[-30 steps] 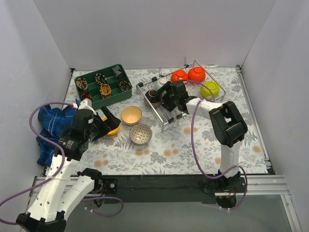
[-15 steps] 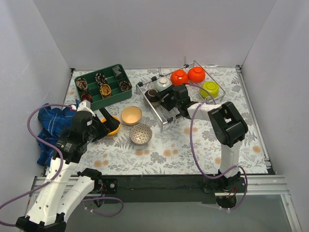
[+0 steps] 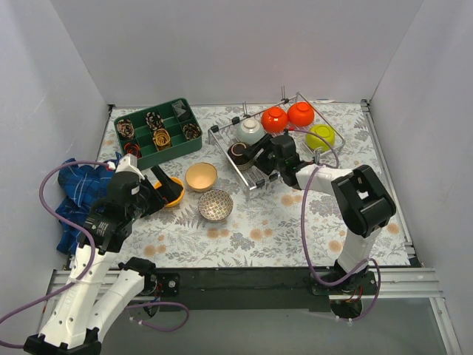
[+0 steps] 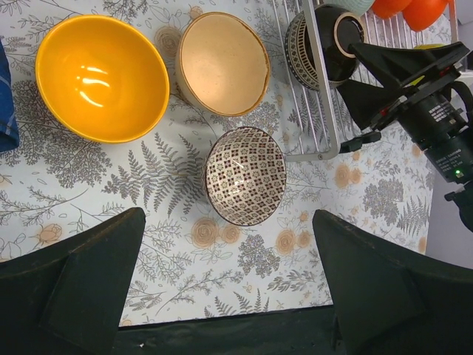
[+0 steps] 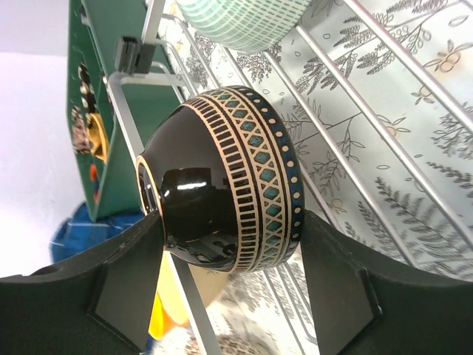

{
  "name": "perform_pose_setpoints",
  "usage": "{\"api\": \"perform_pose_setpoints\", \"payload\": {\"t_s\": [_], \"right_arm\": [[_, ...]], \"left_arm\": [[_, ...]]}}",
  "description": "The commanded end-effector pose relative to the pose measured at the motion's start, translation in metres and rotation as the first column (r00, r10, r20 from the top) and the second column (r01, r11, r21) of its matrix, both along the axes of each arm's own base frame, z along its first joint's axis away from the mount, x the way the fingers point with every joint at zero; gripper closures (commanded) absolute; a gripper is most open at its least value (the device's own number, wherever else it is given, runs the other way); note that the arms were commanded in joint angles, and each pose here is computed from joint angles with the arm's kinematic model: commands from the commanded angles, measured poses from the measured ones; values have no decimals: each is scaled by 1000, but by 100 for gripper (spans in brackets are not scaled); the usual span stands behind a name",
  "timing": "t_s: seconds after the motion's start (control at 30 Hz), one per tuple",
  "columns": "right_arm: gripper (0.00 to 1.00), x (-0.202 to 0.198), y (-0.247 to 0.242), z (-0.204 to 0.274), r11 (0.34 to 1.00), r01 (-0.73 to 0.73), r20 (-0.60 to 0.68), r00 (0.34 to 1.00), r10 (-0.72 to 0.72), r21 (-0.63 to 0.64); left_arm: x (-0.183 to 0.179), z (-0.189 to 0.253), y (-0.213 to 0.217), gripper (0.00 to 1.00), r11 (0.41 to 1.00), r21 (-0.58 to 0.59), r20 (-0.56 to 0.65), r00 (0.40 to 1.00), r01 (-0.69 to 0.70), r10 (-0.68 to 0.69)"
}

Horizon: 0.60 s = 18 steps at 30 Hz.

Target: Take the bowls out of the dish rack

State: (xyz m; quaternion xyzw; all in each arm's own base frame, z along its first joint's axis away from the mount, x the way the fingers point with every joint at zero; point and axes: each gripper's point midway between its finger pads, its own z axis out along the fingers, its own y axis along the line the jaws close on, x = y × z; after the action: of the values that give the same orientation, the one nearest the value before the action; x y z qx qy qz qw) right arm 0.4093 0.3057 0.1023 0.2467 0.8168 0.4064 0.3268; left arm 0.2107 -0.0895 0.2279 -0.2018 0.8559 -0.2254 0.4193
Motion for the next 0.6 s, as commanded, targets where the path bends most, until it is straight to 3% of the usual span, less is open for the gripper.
{"api": "perform_pose_setpoints", "payload": {"t_s": [0.0,0.37,0.47,0.5,0.57], "right_arm": [[99,-3,3,56,996,-72,200,976,80,-43],[99,-21,-23,112,925,-117,432,858,277,-361],[99,-27,-27,132,858,-101,491,784,380,-503],[99,-33,-25,144,810,-83,520,727,448,-581],[99,-39,-30,149,740,-27,515,701,494,-672]], "left_arm": [[-3,-2,4,2,1000,16,4,1000,-2,2],[1,-6,0,2,999,23,-6,1000,25,-25],[3,-6,-4,2,999,23,-9,999,45,-45],[5,-8,-5,2,999,24,-18,999,48,-47],[8,-6,-8,2,998,18,-18,998,59,-58]]}}
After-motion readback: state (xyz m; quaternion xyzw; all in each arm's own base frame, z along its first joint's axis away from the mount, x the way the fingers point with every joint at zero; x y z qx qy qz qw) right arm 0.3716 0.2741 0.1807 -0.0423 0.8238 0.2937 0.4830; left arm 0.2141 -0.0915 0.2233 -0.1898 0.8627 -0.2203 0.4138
